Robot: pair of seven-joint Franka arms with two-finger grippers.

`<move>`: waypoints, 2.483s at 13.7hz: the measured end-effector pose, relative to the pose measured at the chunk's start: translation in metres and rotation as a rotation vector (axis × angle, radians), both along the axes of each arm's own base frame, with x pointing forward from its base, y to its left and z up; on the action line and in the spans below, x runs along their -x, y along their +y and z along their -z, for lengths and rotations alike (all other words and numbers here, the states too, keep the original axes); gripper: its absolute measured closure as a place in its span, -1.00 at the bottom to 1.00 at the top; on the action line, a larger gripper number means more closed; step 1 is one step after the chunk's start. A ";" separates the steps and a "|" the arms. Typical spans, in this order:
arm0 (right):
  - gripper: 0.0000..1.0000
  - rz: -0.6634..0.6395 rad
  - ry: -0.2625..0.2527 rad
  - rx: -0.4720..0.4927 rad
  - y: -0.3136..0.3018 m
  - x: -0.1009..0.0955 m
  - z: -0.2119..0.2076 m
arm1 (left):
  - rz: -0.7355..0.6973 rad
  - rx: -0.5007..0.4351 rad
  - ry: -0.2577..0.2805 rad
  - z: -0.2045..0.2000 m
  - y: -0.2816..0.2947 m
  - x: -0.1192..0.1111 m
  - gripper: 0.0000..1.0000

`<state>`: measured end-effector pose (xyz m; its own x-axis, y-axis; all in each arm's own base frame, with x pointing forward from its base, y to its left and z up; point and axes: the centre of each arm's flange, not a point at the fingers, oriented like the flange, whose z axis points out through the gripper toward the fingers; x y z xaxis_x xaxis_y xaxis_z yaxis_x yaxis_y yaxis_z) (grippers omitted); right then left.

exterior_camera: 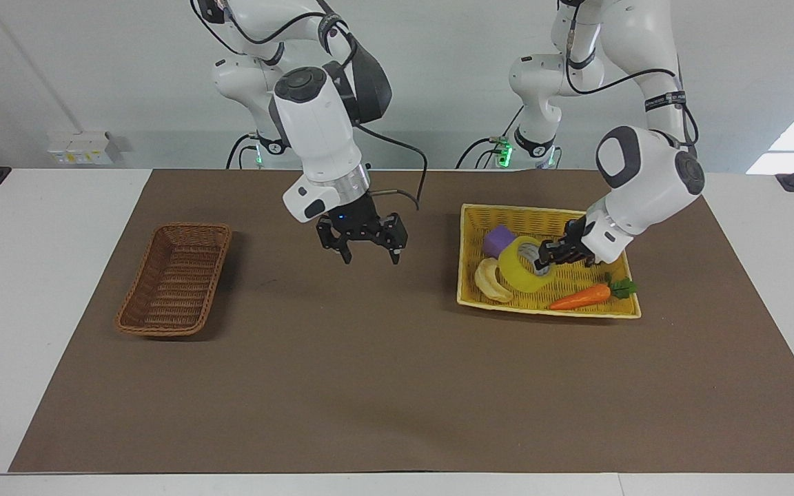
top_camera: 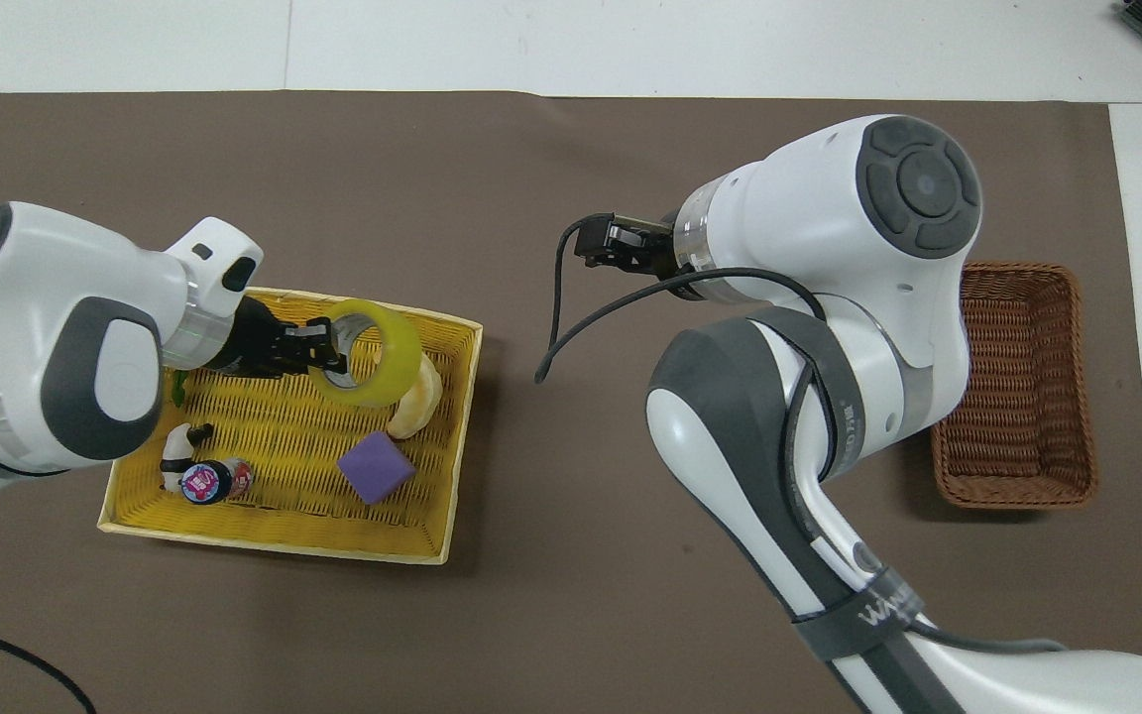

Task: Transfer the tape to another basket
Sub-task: 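Lift the tape with the left gripper while the right gripper approaches it, then grasp the tape with the right gripper while the left gripper holds it, then carry the tape with the right gripper while the left gripper withdraws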

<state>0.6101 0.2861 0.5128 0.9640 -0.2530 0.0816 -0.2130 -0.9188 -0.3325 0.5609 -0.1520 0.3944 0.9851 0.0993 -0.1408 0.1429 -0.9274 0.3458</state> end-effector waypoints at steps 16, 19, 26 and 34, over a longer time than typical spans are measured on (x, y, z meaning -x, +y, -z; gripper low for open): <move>-1.00 -0.253 -0.007 -0.130 0.033 0.035 0.054 | -0.119 0.227 -0.032 -0.019 -0.124 0.026 0.56; -1.00 -0.248 -0.010 -0.126 0.031 0.036 0.061 | -0.137 0.262 -0.030 -0.026 -0.127 0.025 0.56; 0.00 -0.239 -0.016 -0.126 0.028 0.034 0.060 | -0.132 0.294 -0.059 -0.044 -0.143 0.030 -0.03; 0.99 -0.221 -0.018 -0.125 0.018 0.028 0.063 | -0.291 0.324 -0.071 -0.094 -0.092 0.016 -1.00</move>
<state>0.5818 0.3046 0.4502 0.9957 -0.0455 0.0809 -0.0045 -0.8940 -0.4481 0.5444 -0.2445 0.4880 0.9308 0.3362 -0.1433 0.3477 -0.6939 0.6306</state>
